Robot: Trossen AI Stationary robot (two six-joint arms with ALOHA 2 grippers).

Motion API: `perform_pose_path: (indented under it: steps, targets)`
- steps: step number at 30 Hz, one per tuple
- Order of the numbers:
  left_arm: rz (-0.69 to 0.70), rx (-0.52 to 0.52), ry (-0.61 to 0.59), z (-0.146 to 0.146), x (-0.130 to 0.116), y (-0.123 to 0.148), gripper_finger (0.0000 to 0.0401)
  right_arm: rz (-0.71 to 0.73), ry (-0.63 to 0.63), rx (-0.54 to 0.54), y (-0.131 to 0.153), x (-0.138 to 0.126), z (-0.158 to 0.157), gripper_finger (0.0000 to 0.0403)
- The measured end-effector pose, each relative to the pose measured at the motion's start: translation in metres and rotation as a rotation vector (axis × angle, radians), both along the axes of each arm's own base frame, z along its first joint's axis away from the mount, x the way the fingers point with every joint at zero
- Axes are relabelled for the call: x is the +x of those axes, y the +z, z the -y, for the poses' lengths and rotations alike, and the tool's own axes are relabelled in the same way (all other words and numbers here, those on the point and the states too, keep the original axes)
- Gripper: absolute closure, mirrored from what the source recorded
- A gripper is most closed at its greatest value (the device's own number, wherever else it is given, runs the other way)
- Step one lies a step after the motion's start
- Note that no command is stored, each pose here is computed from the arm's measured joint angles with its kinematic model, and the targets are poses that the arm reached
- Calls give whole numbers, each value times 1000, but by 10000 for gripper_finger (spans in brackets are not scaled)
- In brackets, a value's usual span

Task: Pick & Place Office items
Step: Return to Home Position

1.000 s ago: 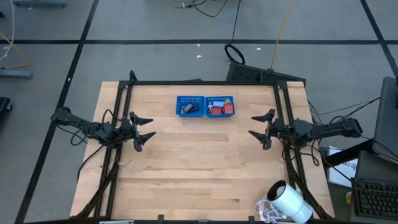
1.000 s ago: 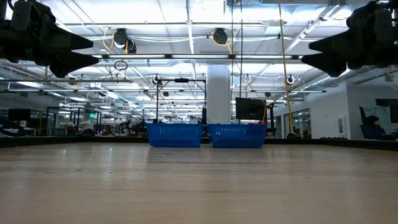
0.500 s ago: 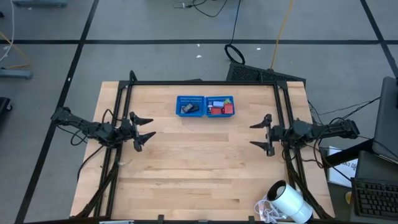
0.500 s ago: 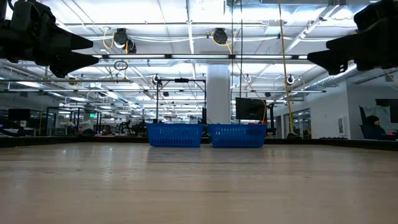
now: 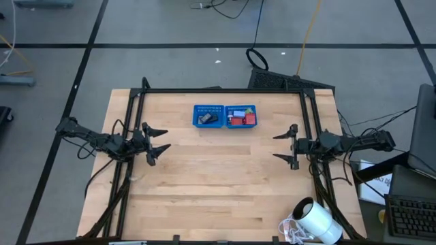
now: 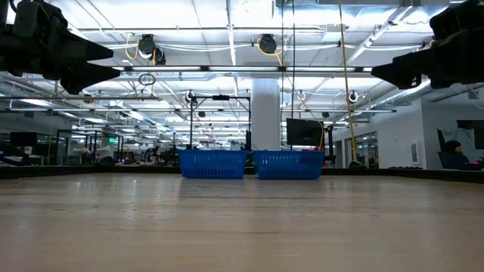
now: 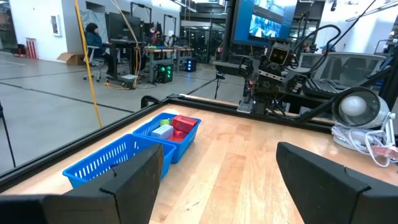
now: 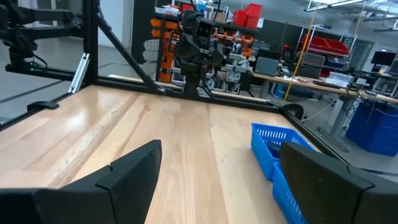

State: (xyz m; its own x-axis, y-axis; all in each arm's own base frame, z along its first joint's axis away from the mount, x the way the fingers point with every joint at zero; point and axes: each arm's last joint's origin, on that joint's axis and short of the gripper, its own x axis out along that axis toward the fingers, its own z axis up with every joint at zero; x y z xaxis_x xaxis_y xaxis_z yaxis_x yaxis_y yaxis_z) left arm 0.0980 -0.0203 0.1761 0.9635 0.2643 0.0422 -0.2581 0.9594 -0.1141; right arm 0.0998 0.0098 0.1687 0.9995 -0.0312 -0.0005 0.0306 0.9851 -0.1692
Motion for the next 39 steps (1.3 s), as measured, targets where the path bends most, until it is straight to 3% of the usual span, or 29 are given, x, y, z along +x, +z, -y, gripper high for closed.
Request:
perform_pose_path:
  steps: [39]
  targets:
    - [0,0,0,0,0,0,91,36,0,6,3,0,0,89]
